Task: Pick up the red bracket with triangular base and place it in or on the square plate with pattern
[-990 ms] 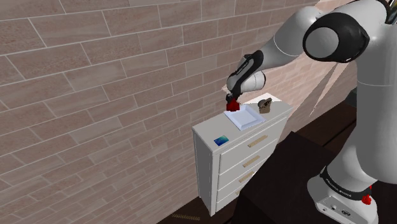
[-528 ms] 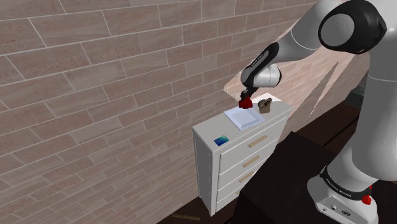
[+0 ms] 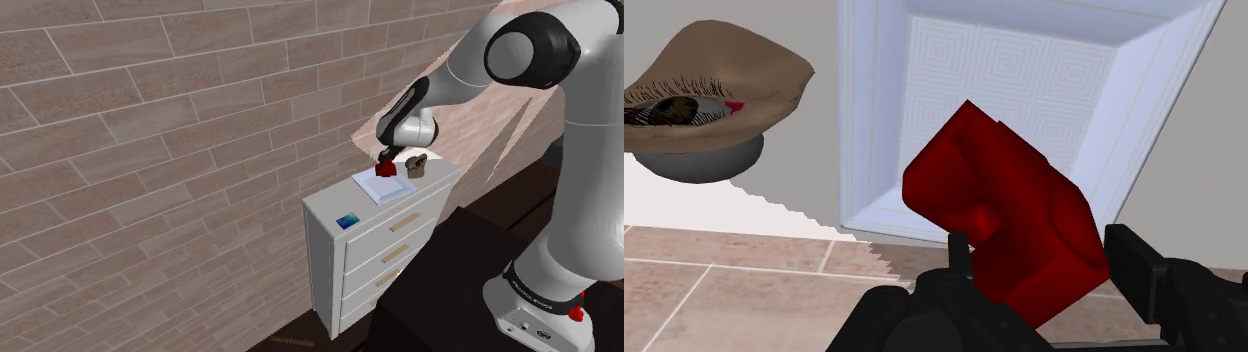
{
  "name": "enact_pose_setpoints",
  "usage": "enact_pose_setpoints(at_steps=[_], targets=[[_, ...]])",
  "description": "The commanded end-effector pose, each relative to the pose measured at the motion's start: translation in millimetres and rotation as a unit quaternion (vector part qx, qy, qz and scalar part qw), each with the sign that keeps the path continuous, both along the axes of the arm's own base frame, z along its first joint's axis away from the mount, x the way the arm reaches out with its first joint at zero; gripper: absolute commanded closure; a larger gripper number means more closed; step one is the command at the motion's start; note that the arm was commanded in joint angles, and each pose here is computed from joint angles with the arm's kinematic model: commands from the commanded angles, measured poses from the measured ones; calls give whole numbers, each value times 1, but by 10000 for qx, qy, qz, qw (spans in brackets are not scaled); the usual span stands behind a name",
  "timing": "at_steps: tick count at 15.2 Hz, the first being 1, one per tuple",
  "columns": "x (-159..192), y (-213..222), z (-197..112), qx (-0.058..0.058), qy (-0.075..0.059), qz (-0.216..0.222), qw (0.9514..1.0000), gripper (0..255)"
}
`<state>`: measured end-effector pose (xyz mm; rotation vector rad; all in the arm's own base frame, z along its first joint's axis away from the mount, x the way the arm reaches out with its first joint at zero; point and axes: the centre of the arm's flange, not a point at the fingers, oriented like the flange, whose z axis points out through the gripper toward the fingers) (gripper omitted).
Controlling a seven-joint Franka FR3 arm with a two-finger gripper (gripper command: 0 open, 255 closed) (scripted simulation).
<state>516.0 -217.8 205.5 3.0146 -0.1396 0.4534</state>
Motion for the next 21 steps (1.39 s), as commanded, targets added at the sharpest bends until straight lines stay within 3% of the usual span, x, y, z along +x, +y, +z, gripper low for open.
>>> enact_pose_setpoints(at_steps=[1,9,17,18,21], targets=[[-1,0,-11,-1,-4,-1,10000,255],[-1,0,-53,-1,-4,-1,10000,255],[-1,0,-55,-1,-4,-1,10000,255],[-1,0,-55,-1,-4,-1,10000,0],[-1,0,-55,-1,-4,-1,10000,0]])
